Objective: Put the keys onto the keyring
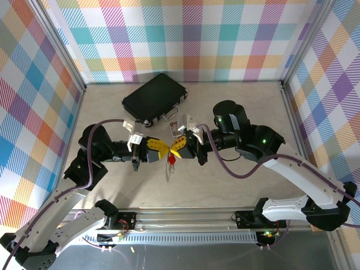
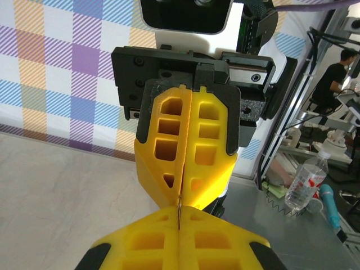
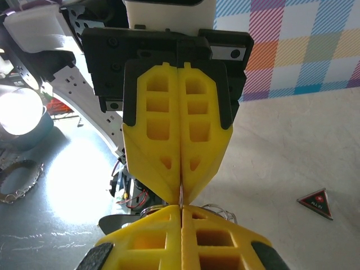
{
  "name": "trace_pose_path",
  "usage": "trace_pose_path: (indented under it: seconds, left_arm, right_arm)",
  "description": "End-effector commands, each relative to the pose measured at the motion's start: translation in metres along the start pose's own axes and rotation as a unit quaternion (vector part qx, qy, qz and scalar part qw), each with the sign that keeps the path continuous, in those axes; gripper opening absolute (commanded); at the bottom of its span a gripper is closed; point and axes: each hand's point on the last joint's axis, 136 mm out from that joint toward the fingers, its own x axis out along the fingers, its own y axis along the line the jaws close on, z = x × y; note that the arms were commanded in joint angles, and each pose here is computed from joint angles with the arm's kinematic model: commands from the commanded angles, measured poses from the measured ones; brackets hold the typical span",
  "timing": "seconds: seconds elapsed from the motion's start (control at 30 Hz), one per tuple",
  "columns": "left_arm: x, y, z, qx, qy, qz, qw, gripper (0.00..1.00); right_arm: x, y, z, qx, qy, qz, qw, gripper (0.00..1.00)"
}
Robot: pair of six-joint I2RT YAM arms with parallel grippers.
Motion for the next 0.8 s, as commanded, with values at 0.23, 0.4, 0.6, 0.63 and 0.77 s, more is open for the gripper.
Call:
trace_pose_path:
  seconds: [0.23, 0.4, 0.6, 0.63, 0.77]
  left_arm:
    - [-0.001, -0.001, 0.010, 0.021, 0.005, 0.012, 1.000, 0.00]
    - [-0.005, -0.007, 0.024, 0.030, -0.033, 0.011, 0.999, 0.00]
    - [-0.008, -0.014, 0.038, 0.029, -0.075, -0.004, 0.997, 0.00]
    - [-0.008, -0.015, 0.040, 0.029, -0.080, -0.007, 0.996, 0.00]
    - [-0.008, -0.017, 0.043, 0.023, -0.094, -0.018, 0.995, 0.00]
  right_arm:
    - [-0.007, 0.015, 0.012, -0.033, 0.001, 0.034, 0.999, 0.00]
    - [-0.008, 0.019, 0.018, -0.028, -0.028, 0.044, 0.998, 0.00]
    - [-0.009, 0.022, 0.023, -0.015, -0.058, 0.049, 0.997, 0.06]
    - [-0.008, 0.021, 0.023, -0.011, -0.060, 0.049, 0.997, 0.09]
    - [-0.007, 0.021, 0.024, 0.004, -0.069, 0.053, 0.996, 0.16]
